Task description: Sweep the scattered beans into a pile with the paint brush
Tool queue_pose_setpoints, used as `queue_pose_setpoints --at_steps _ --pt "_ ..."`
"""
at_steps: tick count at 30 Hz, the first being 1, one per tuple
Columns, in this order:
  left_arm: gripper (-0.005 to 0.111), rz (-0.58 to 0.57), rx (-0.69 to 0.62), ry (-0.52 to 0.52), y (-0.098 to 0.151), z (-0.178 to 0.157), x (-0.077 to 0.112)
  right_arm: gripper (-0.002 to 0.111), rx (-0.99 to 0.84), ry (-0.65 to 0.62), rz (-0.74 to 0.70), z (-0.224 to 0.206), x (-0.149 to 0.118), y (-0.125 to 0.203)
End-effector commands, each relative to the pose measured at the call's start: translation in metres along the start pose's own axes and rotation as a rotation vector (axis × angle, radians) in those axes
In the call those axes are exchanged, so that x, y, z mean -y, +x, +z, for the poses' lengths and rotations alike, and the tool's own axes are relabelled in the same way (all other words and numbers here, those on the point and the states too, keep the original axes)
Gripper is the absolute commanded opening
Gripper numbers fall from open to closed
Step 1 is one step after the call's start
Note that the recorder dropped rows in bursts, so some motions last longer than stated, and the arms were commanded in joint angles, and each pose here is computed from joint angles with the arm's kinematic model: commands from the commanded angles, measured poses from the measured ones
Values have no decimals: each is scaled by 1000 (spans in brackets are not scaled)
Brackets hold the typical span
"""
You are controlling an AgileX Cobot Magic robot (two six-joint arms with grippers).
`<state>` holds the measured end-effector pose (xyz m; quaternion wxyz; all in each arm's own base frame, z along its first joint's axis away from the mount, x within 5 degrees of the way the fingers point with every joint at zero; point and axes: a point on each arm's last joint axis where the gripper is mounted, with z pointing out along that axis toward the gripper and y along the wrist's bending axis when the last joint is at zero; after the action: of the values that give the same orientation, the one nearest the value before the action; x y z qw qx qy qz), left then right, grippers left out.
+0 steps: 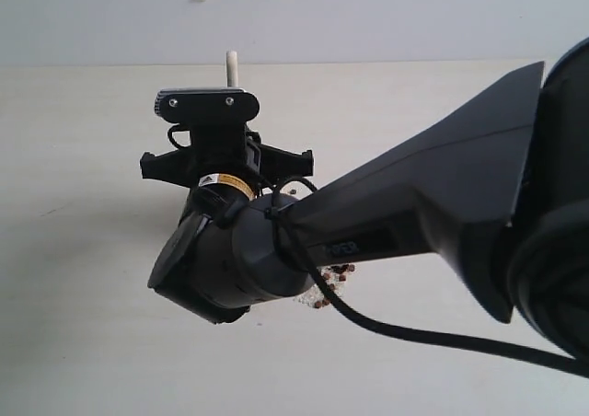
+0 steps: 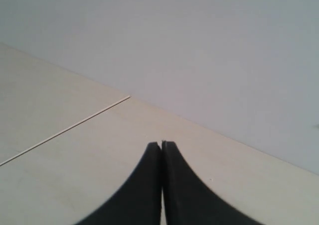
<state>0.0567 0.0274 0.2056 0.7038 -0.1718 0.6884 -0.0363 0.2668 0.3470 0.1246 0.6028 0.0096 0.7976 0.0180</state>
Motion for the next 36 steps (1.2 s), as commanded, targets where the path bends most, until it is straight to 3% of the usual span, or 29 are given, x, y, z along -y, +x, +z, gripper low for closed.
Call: queue_pose_setpoints --at_steps 1,7,12,18,24,31,36 --pt "0 -8 0 2 1 0 0 0 12 -10 62 -8 0 -24" --pt "0 -8 0 2 1 0 0 0 15 -117 302 -13 -9 -37" --pt "0 -8 0 2 1 0 0 0 81 -197 334 -2 -12 -31" --pt "0 -8 0 2 1 0 0 0 45 -112 373 26 3 -11" --pt "0 -8 0 2 1 0 0 0 -39 70 439 29 20 2" --pt "0 -8 0 2 1 0 0 0 -34 265 251 20 38 -15" --pt "0 -8 0 2 1 0 0 0 3 132 236 11 25 -38"
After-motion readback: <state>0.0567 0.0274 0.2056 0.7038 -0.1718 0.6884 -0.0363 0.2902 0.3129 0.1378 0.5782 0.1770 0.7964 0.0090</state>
